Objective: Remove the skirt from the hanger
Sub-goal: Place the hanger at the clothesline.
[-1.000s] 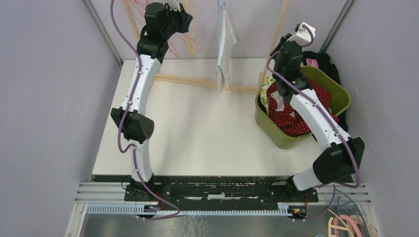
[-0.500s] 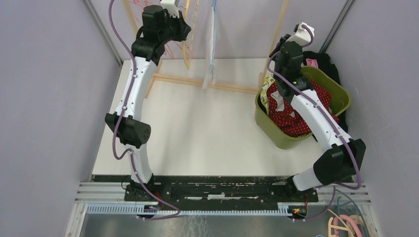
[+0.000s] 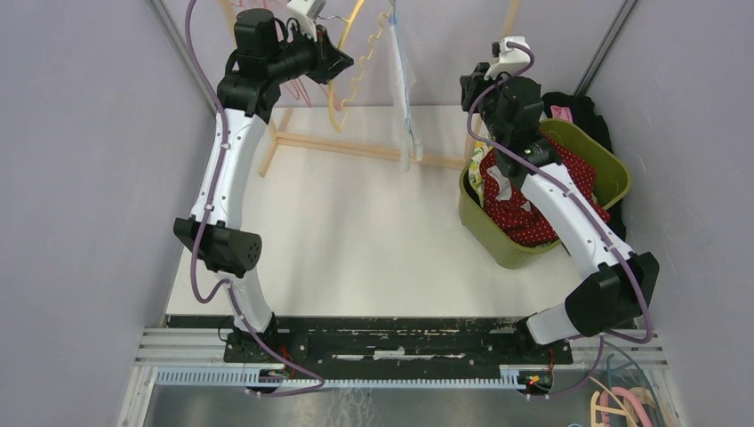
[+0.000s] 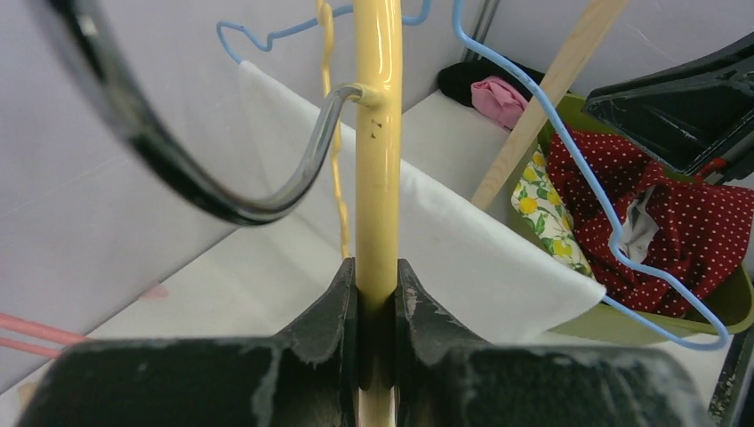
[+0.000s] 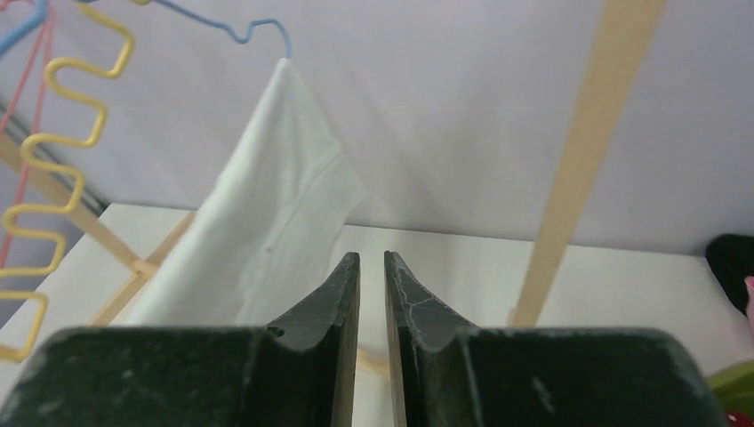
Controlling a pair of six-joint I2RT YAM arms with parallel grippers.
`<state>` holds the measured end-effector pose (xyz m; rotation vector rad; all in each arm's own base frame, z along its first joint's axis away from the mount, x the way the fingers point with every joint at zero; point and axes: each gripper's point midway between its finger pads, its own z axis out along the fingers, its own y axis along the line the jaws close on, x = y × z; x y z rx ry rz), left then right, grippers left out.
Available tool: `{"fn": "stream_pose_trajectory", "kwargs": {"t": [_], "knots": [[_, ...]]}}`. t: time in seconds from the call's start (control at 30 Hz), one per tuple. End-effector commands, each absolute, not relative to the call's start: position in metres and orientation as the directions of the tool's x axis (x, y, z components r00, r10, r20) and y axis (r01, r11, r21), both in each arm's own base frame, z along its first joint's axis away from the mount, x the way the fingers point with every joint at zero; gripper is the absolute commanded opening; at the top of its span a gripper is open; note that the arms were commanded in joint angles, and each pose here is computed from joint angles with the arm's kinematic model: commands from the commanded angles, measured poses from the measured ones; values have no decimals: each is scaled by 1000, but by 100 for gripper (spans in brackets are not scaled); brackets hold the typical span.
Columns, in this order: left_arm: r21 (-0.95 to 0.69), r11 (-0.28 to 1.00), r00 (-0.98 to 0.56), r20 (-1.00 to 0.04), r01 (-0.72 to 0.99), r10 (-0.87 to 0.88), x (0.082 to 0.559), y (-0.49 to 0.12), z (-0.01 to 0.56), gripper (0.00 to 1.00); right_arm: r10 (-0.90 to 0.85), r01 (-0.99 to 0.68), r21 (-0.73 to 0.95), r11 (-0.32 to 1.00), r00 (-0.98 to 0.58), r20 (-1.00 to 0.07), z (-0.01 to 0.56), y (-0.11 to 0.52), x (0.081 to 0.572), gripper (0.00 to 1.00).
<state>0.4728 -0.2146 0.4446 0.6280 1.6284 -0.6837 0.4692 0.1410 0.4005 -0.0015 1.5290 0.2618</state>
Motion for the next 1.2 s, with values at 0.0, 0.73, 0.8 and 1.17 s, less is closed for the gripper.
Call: {"fn": "stream_pose_trajectory", "kwargs": {"t": [0.0,0.73,0.8,1.17], "knots": [[-7,629,-25,-1000,777,19,458,-215,480,3,151,-301,101,948,148,-977,450,160,450,22],[-124,850,-1,-990,512,-144,540,-188,497,3,129,-304,75,950,162,-978,467,181,457,18],[-134,855,-4,-988,501,-153,545,-192,494,3,128,-307,73,949,165,-978,469,181,456,18],[-123,858,-4,-990,499,-140,550,-203,487,3,63,-395,-13,919,180,-982,482,221,428,19]]}}
